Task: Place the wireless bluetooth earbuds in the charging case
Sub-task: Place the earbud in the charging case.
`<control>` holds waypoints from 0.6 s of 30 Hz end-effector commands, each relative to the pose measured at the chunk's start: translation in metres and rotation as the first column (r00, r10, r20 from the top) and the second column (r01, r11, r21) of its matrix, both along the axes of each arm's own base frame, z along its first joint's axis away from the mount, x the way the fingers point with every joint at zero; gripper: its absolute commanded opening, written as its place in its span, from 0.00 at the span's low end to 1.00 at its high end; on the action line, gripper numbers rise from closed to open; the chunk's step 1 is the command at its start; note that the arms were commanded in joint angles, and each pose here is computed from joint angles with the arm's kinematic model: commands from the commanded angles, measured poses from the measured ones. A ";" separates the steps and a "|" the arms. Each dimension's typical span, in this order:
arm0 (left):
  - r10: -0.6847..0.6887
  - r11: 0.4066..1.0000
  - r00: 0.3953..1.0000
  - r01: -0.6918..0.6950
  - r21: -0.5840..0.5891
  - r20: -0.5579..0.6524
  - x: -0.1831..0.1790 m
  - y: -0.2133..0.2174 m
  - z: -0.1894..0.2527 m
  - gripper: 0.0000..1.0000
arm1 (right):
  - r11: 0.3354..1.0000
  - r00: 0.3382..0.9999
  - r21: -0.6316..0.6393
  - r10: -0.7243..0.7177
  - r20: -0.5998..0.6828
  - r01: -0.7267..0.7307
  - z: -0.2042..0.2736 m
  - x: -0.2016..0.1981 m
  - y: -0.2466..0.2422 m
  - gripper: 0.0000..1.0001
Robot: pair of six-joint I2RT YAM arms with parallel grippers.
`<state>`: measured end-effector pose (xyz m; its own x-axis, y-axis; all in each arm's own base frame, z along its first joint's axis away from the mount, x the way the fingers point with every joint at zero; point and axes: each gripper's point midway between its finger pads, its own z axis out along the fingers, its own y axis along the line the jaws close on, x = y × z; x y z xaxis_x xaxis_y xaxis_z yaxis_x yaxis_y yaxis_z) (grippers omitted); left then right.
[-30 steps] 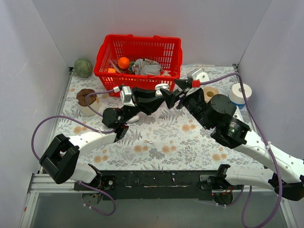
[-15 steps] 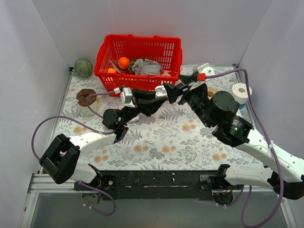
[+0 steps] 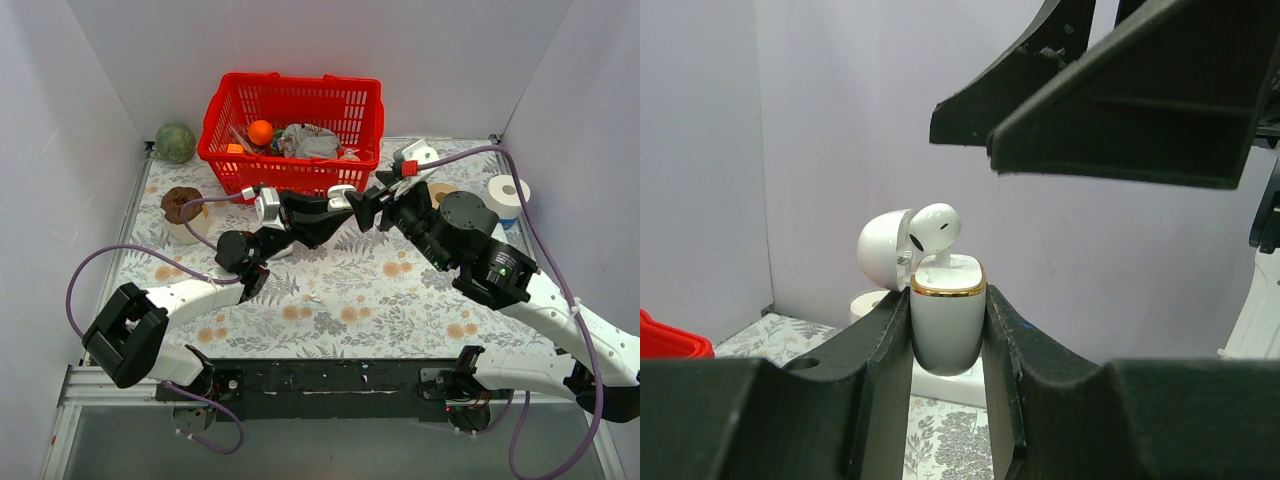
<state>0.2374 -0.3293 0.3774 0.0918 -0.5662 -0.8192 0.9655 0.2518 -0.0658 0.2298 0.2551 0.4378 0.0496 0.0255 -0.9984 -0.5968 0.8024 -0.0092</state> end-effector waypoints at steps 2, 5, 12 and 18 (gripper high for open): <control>0.016 0.994 0.988 0.001 -0.112 0.151 -0.022 0.020 0.041 0.00 | 0.999 0.999 0.002 0.045 0.011 -0.045 0.010 -0.007 0.001 0.75; 0.014 0.994 0.989 0.003 -0.111 0.149 -0.022 0.020 0.041 0.00 | 0.999 1.000 -0.023 0.024 0.001 -0.024 0.006 -0.003 0.001 0.75; 0.009 0.994 0.988 0.008 -0.111 0.154 -0.023 0.020 0.042 0.00 | 0.999 1.000 -0.037 -0.019 -0.011 0.019 0.000 0.005 -0.001 0.75; 0.009 0.994 0.987 0.009 -0.113 0.158 -0.025 0.021 0.043 0.00 | 0.999 0.999 -0.025 -0.047 -0.016 0.046 0.001 0.009 -0.004 0.75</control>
